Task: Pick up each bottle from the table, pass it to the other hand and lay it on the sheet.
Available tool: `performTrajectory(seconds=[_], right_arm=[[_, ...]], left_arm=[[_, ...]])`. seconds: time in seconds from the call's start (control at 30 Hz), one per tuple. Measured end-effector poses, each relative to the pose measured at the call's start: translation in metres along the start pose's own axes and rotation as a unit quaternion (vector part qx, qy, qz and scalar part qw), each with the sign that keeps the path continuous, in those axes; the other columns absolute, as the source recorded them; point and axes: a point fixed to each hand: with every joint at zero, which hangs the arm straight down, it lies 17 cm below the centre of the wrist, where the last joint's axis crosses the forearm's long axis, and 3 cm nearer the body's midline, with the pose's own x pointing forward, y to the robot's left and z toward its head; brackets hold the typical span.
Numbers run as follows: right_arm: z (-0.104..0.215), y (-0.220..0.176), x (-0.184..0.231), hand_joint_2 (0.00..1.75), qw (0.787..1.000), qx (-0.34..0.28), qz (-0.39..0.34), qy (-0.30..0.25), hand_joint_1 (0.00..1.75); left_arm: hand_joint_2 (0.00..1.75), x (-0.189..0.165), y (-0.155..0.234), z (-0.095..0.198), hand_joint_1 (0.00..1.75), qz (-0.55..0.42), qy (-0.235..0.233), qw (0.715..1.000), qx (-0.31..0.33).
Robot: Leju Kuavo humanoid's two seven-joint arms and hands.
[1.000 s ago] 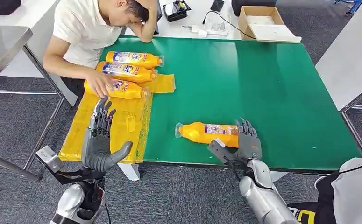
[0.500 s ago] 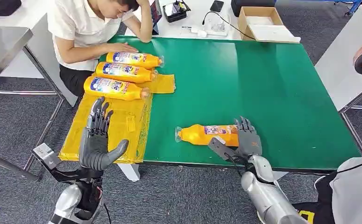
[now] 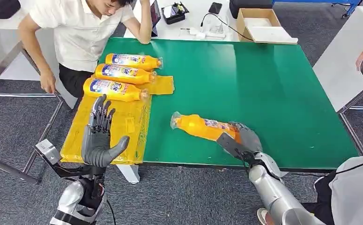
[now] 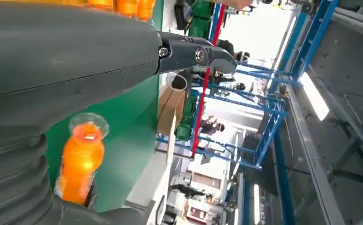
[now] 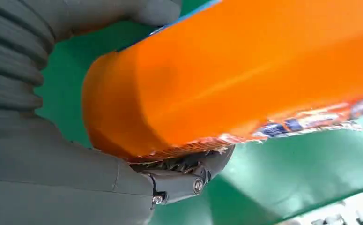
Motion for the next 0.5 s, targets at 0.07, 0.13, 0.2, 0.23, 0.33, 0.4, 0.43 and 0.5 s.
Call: performTrajectory(seconds=[0.07, 0.13, 0.2, 0.23, 0.33, 0.4, 0.43, 0.5], right_arm=[[-0.0002, 0.0018, 0.0013, 1.75, 1.0, 0.001, -0.003, -0.001, 1.75], [-0.0004, 0.0021, 0.0024, 1.75, 1.0, 0.001, -0.006, -0.001, 1.75], [-0.0004, 0.0023, 0.0024, 1.75, 1.0, 0.001, -0.012, 0.0, 1.75], [-0.0003, 0.0026, 0.0023, 1.75, 1.0, 0.001, -0.013, 0.0, 1.75], [-0.0003, 0.0026, 0.0026, 1.75, 1.0, 0.001, -0.016, -0.001, 1.75], [-0.0005, 0.0029, 0.0033, 1.75, 1.0, 0.001, -0.018, -0.001, 1.75], [-0.0004, 0.0036, 0.004, 1.75, 1.0, 0.001, -0.022, -0.002, 1.75], [-0.0001, 0.005, 0.0086, 1.75, 0.999, 0.002, -0.04, -0.011, 1.75]], left_arm=[[1.75, -0.0014, 0.0003, 0.0003, 0.0, 0.0, 0.002, 1.0, 0.001], [1.75, -0.002, 0.0005, 0.0004, 0.0, 0.0, 0.002, 1.0, 0.001], [1.75, -0.0029, 0.0006, 0.0006, 0.0, 0.0, 0.003, 1.0, 0.001], [1.75, -0.0033, 0.0007, 0.0007, 0.0, 0.0, 0.004, 1.0, 0.002], [1.75, -0.0033, 0.0007, 0.0006, 0.0, 0.0, 0.004, 1.0, 0.002], [1.75, -0.0034, 0.0008, 0.0006, 0.0, 0.0, 0.004, 1.0, 0.002], [1.75, -0.0036, 0.0009, 0.0007, 0.0, 0.0, 0.004, 1.0, 0.002], [1.75, -0.0038, 0.0013, 0.0007, 0.0, 0.001, 0.004, 1.0, 0.003]])
